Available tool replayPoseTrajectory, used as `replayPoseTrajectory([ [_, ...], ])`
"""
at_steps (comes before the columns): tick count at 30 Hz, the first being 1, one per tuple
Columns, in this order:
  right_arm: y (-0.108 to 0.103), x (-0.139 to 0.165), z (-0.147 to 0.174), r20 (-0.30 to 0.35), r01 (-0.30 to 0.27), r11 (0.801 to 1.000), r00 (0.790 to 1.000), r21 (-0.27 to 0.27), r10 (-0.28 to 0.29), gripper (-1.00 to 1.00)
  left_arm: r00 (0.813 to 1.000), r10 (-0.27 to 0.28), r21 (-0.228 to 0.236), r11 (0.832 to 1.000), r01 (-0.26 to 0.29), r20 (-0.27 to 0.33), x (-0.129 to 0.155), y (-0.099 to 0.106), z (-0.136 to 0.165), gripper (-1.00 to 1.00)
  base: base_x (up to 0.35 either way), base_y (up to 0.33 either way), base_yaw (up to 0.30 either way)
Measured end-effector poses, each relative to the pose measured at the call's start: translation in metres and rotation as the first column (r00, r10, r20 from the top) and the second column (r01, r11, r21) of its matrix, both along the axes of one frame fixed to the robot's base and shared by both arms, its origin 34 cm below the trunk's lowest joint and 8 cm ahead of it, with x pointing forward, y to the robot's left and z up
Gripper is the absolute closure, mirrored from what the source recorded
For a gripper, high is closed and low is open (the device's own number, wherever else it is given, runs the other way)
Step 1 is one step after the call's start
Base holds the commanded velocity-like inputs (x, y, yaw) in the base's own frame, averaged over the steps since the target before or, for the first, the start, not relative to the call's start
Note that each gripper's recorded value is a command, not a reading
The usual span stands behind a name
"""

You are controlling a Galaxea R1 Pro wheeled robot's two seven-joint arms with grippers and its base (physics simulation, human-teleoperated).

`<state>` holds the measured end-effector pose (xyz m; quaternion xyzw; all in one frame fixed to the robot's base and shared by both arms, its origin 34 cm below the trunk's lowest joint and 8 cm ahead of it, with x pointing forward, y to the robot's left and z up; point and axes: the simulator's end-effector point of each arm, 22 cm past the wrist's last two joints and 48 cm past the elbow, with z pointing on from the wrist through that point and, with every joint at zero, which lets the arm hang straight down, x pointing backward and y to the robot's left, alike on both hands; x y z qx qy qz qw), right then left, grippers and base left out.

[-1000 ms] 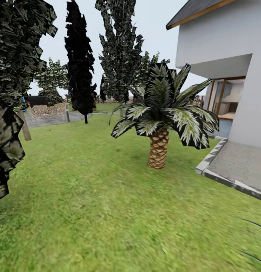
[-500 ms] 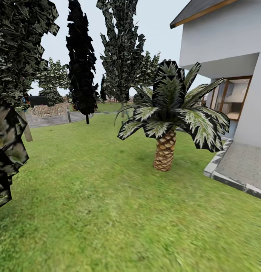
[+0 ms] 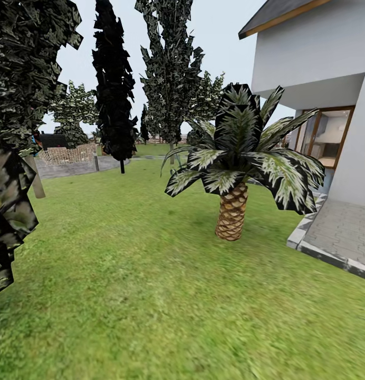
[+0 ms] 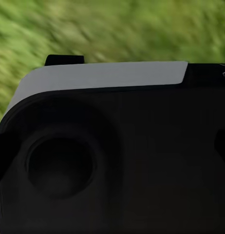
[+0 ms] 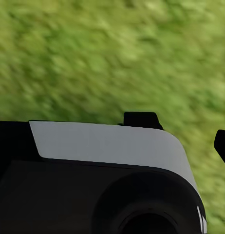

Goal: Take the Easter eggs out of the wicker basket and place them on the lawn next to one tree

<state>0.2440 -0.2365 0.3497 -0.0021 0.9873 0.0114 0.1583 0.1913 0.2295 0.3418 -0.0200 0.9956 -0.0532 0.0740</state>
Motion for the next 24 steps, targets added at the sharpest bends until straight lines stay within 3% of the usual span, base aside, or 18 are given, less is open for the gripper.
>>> replayPoseTrajectory([
  [13,0.0012,0.0,0.0001,0.0,-0.003,1.0,1.0,0.001,0.003,-1.0,1.0,0.0,-0.001,1.0,0.0,0.0,0.0,-0.001,0.0001,-1.0,0.013,0.0,0.0],
  [24,0.0011,0.0,0.0002,0.001,0.0,1.0,1.0,0.001,0.0,-1.0,1.0,-0.001,-0.003,1.0,0.001,0.001,0.0,-0.0015,0.0002,-1.0,0.275,0.0,0.001],
])
